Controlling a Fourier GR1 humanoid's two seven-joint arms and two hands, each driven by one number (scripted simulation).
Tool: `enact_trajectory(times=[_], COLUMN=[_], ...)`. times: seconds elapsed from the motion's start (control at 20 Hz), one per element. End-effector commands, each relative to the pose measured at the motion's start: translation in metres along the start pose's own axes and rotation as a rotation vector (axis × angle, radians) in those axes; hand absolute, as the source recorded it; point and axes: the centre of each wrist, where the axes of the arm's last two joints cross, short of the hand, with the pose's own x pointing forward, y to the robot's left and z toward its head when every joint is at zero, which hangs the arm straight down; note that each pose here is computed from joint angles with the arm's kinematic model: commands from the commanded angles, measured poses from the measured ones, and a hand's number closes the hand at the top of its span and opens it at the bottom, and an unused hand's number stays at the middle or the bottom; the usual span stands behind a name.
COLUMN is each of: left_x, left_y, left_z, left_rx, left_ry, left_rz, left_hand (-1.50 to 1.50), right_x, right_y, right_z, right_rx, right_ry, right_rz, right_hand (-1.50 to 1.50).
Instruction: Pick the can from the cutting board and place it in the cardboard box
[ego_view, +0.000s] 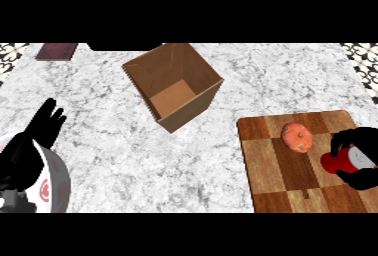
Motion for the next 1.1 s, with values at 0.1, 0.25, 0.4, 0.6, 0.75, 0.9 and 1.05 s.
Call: enact_trajectory(times=[0.1, 0.25, 0.4, 0.6, 0.75, 0.9, 1.05], left_x=[0.007, 0.008, 0.009, 0.012, 0.016, 0.013, 0.016], left_y=[-0.009, -0.024, -0.033, -0.043, -0.051, -0.052, -0.055], left_z=[-0.012, -0.017, -0.018, -0.026, -0.03, -0.035, -0.036], left_rx=[-0.063, -0.121, -0.158, -0.177, -0.192, -0.196, -0.204], left_ry=[-0.016, -0.018, -0.033, -0.028, -0.037, -0.033, -0.027], left_rz=[-0.034, -0.024, -0.022, -0.029, -0.031, -0.023, -0.022], left_hand=[0.0, 0.0, 0.0, 0.0, 0.0, 0.0, 0.0], right_x=[0.162, 0.221, 0.248, 0.284, 0.307, 0.337, 0.364], right_y=[0.021, 0.033, 0.033, 0.025, 0.015, -0.007, -0.017], right_z=[-0.037, -0.044, -0.052, -0.055, -0.055, -0.044, -0.034], right_rx=[-0.053, -0.065, -0.09, -0.164, -0.23, -0.343, -0.425], right_ry=[-0.105, -0.144, -0.075, -0.006, 0.04, 0.033, 0.022], right_rz=[0.025, 0.009, 0.049, 0.086, 0.087, 0.075, 0.061], right_hand=[1.5, 1.5, 1.5, 1.5, 1.5, 1.5, 1.5])
